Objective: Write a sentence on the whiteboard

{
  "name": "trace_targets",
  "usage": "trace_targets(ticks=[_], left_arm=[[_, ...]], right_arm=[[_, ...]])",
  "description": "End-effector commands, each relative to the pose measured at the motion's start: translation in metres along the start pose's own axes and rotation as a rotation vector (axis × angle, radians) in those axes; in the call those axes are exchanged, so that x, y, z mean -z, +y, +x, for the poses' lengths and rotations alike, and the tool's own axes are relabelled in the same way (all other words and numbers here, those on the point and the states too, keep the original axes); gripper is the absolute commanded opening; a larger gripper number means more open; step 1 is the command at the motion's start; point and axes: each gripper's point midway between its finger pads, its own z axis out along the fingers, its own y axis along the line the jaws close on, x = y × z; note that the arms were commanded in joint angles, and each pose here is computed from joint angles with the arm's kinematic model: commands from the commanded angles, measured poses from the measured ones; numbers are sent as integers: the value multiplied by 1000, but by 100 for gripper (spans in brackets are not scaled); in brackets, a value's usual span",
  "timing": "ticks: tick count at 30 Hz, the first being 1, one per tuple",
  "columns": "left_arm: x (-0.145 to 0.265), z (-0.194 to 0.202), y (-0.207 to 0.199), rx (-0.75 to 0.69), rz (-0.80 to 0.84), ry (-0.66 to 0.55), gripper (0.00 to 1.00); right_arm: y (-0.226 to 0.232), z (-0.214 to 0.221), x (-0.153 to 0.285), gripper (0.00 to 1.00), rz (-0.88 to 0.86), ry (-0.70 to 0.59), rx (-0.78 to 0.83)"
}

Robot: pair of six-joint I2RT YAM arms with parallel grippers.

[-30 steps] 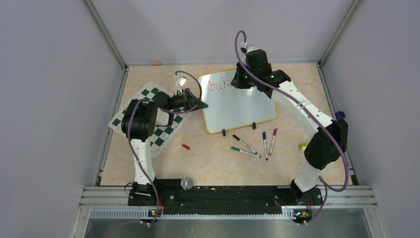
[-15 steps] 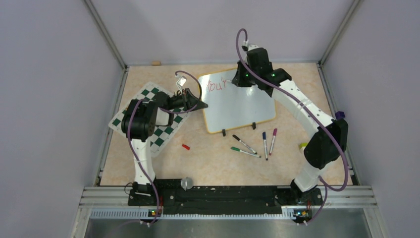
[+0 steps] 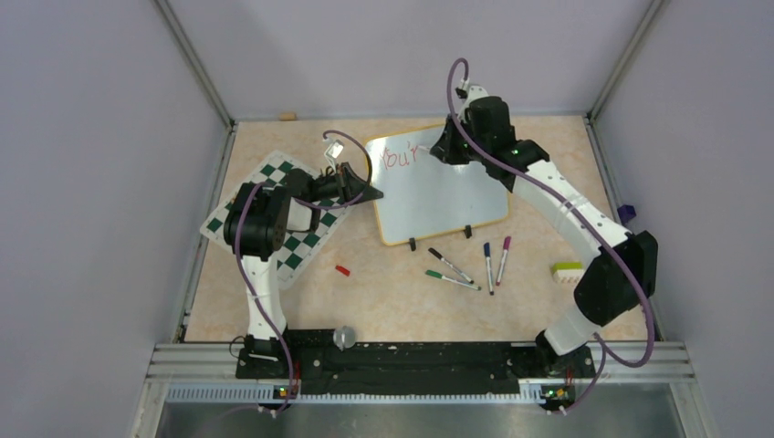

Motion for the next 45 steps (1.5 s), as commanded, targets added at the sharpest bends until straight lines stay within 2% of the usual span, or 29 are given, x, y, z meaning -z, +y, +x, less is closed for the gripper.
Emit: trace_targets(ticks=[1, 13, 45], left_arm=[[-3, 5, -30, -151, 105, 93, 0], [-3, 5, -31, -152, 106, 94, 0], [-3, 6, -31, -150, 106, 95, 0]], right_arm=[[16, -35, 25, 0, -64, -131, 16], [-7, -10, 15, 0, 40, -37, -5], [-12, -9, -2, 0, 72, -12, -6]])
